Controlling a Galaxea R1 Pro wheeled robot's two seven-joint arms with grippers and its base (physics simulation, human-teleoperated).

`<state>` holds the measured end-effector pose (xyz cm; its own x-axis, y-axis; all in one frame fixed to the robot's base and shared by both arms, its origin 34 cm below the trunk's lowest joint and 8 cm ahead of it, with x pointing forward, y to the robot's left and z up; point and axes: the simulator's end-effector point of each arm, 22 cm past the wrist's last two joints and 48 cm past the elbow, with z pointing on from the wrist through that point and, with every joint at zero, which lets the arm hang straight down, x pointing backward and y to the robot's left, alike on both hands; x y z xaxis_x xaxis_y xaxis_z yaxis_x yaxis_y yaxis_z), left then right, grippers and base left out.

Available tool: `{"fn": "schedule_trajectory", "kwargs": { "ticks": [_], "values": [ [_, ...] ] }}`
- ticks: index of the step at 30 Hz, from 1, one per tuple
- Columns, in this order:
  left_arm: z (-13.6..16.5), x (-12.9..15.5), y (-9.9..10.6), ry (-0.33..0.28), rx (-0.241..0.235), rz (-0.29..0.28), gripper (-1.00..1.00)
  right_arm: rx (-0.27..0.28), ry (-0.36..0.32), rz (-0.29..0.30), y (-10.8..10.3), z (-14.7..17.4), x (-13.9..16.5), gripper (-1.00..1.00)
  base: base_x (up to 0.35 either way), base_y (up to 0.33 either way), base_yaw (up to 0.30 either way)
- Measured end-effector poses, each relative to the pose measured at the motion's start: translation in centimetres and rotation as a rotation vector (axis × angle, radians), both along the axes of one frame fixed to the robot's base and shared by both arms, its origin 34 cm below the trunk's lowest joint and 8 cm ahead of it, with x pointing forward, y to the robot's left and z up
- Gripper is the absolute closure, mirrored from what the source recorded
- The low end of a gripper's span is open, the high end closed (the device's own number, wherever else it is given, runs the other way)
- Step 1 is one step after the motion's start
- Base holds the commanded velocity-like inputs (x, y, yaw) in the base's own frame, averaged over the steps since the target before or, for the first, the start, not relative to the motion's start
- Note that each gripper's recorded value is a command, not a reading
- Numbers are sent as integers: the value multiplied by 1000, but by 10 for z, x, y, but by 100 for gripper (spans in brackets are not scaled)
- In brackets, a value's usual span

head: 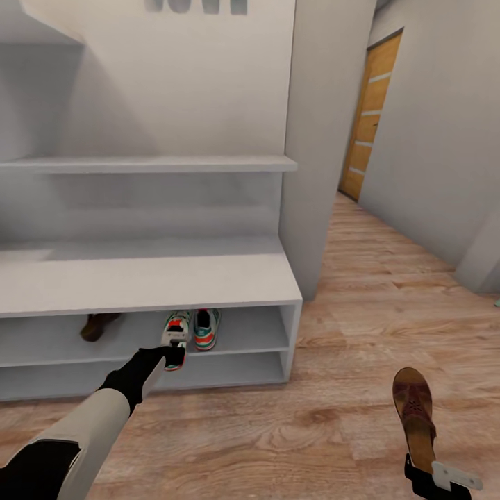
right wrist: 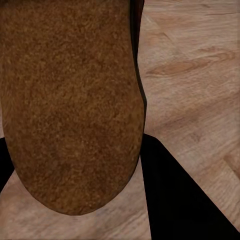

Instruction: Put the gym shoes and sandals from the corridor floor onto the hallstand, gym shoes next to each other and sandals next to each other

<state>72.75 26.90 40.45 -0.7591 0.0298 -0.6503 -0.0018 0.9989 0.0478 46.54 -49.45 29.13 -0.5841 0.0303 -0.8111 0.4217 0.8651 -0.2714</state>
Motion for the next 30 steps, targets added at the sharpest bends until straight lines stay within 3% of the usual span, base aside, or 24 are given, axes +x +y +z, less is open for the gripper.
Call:
{"fn": "schedule_trajectory", "kwargs": {
  "ticks": [7,30],
  "values": [
    [-1,-1,0,1,-1,1,100,0,0,1,1,0,0,100,196,0,0],
    [-22,-6,6,6,4,7,100,2,6,-3,1,-21,-7,100,3,0,0]
  ]
}}
